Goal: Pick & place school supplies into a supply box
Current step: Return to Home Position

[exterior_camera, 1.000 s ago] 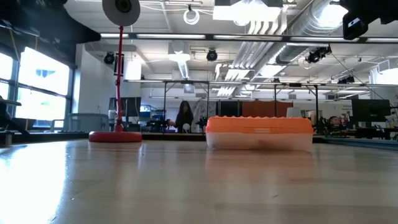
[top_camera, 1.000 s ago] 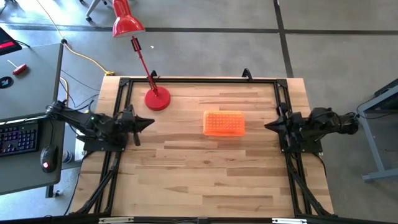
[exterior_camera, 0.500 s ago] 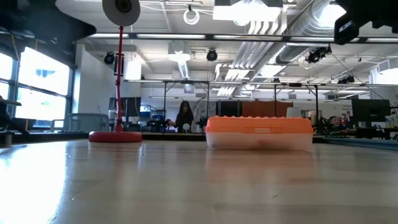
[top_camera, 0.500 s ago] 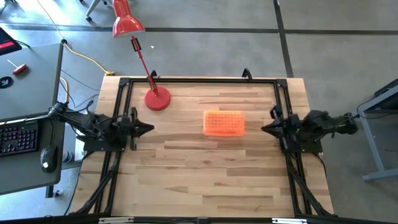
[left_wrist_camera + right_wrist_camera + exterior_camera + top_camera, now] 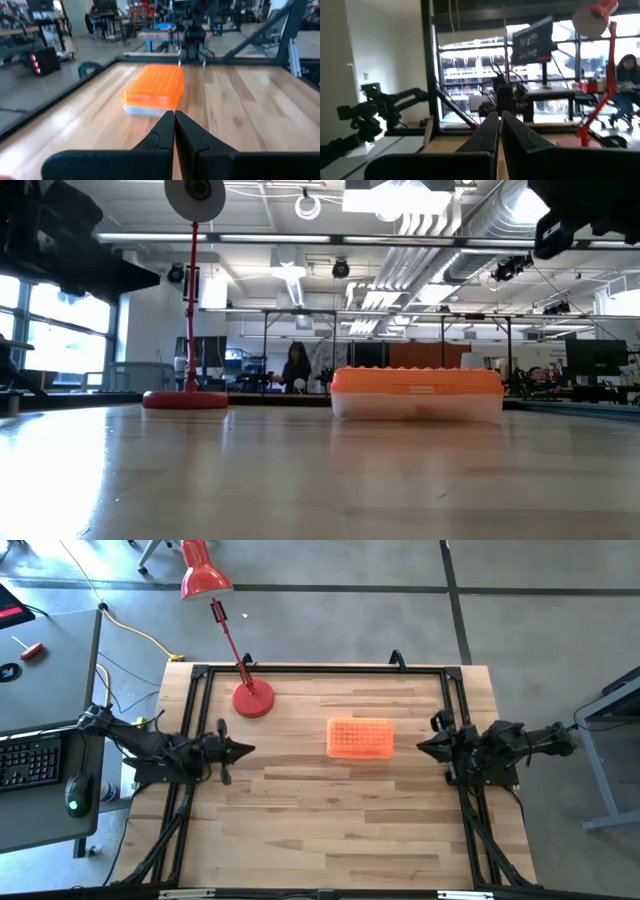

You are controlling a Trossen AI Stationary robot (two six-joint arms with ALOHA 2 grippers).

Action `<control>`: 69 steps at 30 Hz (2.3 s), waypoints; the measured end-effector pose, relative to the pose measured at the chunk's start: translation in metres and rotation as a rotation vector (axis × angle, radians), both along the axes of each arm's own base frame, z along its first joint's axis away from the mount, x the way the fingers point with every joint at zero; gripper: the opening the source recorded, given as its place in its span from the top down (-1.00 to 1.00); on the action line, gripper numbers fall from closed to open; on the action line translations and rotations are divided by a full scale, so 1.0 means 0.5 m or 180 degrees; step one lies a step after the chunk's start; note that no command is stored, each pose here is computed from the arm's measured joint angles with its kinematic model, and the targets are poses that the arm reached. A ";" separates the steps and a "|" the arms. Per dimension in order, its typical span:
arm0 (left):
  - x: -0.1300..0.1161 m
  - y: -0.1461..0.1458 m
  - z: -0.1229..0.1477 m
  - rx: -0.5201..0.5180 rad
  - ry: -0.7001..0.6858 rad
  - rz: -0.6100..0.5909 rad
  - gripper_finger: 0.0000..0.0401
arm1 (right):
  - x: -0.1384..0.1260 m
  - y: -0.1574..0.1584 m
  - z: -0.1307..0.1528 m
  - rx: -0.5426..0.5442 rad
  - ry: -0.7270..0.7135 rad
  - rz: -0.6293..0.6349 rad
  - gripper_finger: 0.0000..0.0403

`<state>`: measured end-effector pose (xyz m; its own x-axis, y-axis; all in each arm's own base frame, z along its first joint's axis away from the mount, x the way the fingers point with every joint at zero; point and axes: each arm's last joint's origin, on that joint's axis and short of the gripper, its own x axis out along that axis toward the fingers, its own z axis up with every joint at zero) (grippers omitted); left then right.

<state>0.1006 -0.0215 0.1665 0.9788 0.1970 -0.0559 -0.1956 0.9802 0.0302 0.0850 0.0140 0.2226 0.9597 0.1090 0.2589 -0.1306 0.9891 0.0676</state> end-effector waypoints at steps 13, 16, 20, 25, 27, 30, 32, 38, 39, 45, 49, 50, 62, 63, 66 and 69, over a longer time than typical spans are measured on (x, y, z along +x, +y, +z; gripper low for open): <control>0.002 -0.002 -0.010 -0.0218 0.0030 -0.0016 0.80 | 0.023 0.001 -0.087 0.0093 0.0426 -0.0133 1.00; 0.002 -0.002 -0.010 -0.0219 0.0030 -0.0017 0.80 | 0.024 0.002 -0.092 0.0148 0.0518 -0.0078 1.00; 0.002 -0.002 -0.010 -0.0219 0.0030 -0.0018 0.80 | 0.024 0.000 -0.096 0.0280 0.0580 -0.0160 1.00; 0.002 -0.002 -0.010 -0.0219 0.0031 -0.0021 0.80 | 0.025 0.000 -0.099 0.0833 0.0682 -0.0086 1.00; 0.002 -0.002 -0.010 -0.0219 0.0031 -0.0021 0.80 | 0.025 0.000 -0.099 0.0878 0.0683 -0.0077 1.00; 0.002 -0.002 -0.010 -0.0219 0.0032 -0.0022 0.80 | 0.025 0.000 -0.099 0.0886 0.0682 -0.0074 1.00; 0.003 -0.002 -0.011 -0.0219 0.0033 -0.0021 0.80 | 0.025 0.000 -0.099 0.0885 0.0683 -0.0075 1.00; 0.003 -0.002 -0.011 -0.0219 0.0033 -0.0022 0.80 | 0.025 0.000 -0.099 0.0889 0.0682 -0.0074 1.00; 0.003 -0.002 -0.011 -0.0219 0.0033 -0.0021 0.80 | 0.025 0.000 -0.099 0.0888 0.0682 -0.0073 1.00; 0.003 -0.002 -0.011 -0.0218 0.0035 -0.0021 0.80 | 0.025 0.000 -0.099 0.0889 0.0682 -0.0073 1.00; 0.003 -0.002 -0.011 -0.0218 0.0036 -0.0021 0.80 | 0.025 0.000 -0.099 0.0888 0.0682 -0.0073 1.00; 0.003 -0.002 -0.011 -0.0218 0.0036 -0.0022 0.80 | 0.025 0.000 -0.099 0.0889 0.0681 -0.0072 1.00; 0.003 -0.002 -0.011 -0.0218 0.0035 -0.0022 0.80 | 0.025 0.000 -0.100 0.0888 0.0682 -0.0073 1.00; 0.003 -0.002 -0.011 -0.0218 0.0035 -0.0021 0.80 | 0.025 0.000 -0.100 0.0887 0.0683 -0.0073 1.00; 0.003 -0.002 -0.011 -0.0218 0.0036 -0.0021 0.80 | 0.025 0.000 -0.100 0.0888 0.0682 -0.0073 1.00; 0.003 -0.002 -0.012 -0.0217 0.0037 -0.0021 0.80 | 0.025 0.000 -0.100 0.0888 0.0682 -0.0073 1.00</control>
<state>0.1019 -0.0223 0.1607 0.9793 0.1860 -0.0805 -0.1892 0.9813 -0.0345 0.0973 0.0142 0.1728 0.9969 0.0404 0.0681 -0.0622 0.9313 0.3590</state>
